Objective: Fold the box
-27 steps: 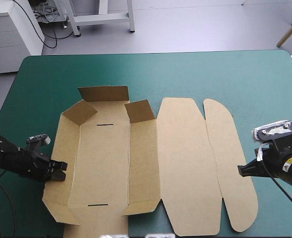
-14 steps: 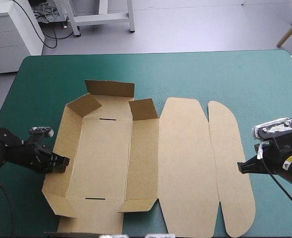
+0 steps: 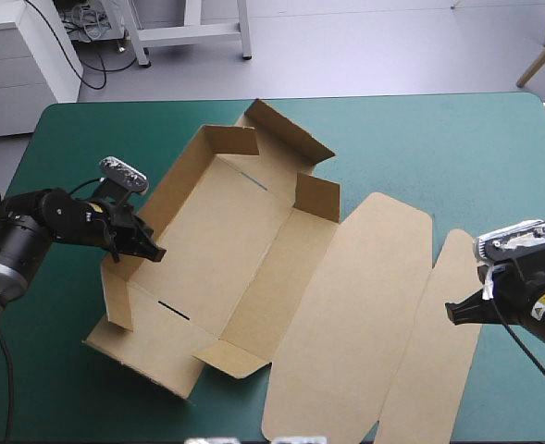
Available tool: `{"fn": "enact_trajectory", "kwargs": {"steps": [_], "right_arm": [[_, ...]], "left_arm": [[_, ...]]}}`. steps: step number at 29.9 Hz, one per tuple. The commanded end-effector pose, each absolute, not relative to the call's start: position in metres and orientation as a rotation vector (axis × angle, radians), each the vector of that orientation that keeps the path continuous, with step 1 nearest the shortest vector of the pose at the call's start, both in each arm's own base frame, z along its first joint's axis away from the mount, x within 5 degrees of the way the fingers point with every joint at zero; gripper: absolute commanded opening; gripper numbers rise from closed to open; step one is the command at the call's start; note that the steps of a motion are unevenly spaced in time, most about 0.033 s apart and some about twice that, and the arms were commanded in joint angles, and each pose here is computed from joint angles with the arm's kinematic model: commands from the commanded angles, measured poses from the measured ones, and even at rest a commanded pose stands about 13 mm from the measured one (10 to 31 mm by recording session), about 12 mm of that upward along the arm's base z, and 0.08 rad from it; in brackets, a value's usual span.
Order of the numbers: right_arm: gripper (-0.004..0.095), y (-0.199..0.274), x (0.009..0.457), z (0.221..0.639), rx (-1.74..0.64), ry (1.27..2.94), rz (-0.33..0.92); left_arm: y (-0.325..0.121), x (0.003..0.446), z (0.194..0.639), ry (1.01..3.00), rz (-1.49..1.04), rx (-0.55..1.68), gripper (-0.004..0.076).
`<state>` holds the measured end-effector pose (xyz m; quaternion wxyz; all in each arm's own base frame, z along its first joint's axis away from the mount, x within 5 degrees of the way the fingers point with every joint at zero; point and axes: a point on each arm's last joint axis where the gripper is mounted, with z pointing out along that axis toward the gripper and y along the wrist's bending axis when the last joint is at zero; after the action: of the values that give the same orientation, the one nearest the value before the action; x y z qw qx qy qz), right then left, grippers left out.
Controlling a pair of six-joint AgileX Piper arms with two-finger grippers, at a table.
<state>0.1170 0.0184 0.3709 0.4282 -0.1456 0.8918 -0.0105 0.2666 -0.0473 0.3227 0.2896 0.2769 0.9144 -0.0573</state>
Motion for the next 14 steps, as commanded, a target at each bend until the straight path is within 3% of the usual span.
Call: {"fn": "enact_trajectory", "kwargs": {"steps": [1,9,14], "right_arm": [[-0.0019,0.016,0.111,0.394,-0.344,2.079,-0.039],[-0.0019,0.011,0.090,0.424,-0.320,1.940,-0.063],[-0.0019,0.010,0.085,0.425,-0.306,1.942,-0.055]], "left_arm": [[-0.061,0.271,0.354,2.249,-0.048,0.798,-0.0010],[-0.098,0.267,0.363,2.021,0.180,1.093,-0.0010],[-0.120,0.265,0.362,1.865,0.362,1.296,-0.0010]]}}
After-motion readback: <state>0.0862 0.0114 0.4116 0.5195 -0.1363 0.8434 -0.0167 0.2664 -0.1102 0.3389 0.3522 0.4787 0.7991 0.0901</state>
